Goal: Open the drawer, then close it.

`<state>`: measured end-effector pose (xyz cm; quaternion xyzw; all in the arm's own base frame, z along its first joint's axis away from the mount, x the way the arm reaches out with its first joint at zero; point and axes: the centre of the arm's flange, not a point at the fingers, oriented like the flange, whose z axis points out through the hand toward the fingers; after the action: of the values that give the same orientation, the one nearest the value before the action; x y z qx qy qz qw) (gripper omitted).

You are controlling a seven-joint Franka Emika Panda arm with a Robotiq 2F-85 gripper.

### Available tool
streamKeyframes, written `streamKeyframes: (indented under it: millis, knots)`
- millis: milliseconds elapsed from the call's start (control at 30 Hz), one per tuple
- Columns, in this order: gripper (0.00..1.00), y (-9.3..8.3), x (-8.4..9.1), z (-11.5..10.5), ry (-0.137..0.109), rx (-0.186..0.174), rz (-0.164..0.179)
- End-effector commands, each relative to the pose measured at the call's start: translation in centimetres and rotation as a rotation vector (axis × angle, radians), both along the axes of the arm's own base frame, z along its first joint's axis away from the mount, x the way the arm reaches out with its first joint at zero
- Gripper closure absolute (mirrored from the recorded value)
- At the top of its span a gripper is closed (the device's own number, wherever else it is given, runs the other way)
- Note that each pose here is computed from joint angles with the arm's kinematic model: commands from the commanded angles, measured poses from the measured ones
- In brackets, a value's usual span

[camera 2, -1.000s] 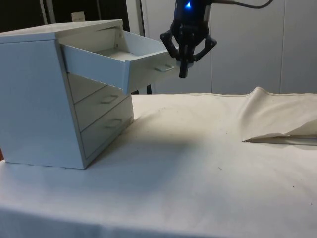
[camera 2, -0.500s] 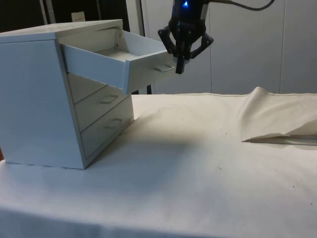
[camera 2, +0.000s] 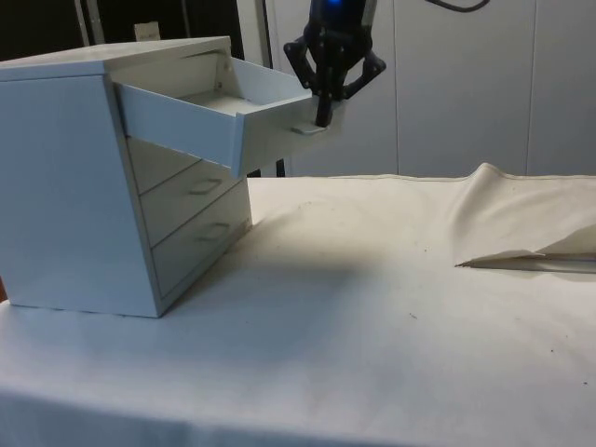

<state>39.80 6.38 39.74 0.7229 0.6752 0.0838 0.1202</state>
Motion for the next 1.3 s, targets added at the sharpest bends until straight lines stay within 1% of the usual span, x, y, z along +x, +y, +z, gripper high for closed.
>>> streamKeyframes:
  millis: [0,133,167,200,300,400,433,467,600,667,700,733,767,833,967,1000,1033,1267]
  knots:
    - [1.0,-0.1,0.3,0.2,-0.019,-0.014,-0.007]
    - [1.0,-0.1,0.5,0.4,-0.031,-0.021,-0.02]
    - [1.0,0.0,0.3,0.2,-0.01,-0.009,-0.014]
    - [1.0,-0.2,0.6,0.4,-0.033,-0.022,-0.023]
    - [1.0,-0.2,0.8,0.7,-0.041,-0.027,-0.033]
    - [1.0,-0.2,0.9,0.8,-0.047,-0.034,-0.04]
    - [1.0,-0.1,0.7,0.7,-0.033,-0.023,-0.037]
    - [1.0,-0.2,1.0,0.9,-0.052,-0.038,-0.045]
    - [1.0,-0.2,1.2,1.1,-0.062,-0.046,-0.057]
    - [1.0,-0.3,1.3,1.2,-0.07,-0.051,-0.068]
    - [1.0,-0.3,1.3,1.3,-0.072,-0.053,-0.071]
    - [1.0,-0.1,1.1,1.1,-0.057,-0.041,-0.065]
    - [1.0,-0.3,1.4,1.3,-0.075,-0.055,-0.073]
    - [1.0,-0.3,1.4,1.4,-0.082,-0.062,-0.081]
    - [1.0,-0.3,1.5,1.6,-0.09,-0.07,-0.093]
    - [1.0,-0.1,1.2,1.3,-0.073,-0.053,-0.087]
    - [1.0,-0.4,1.5,1.6,-0.09,-0.072,-0.096]
    - [1.0,-0.3,1.6,1.7,-0.101,-0.083,-0.115]
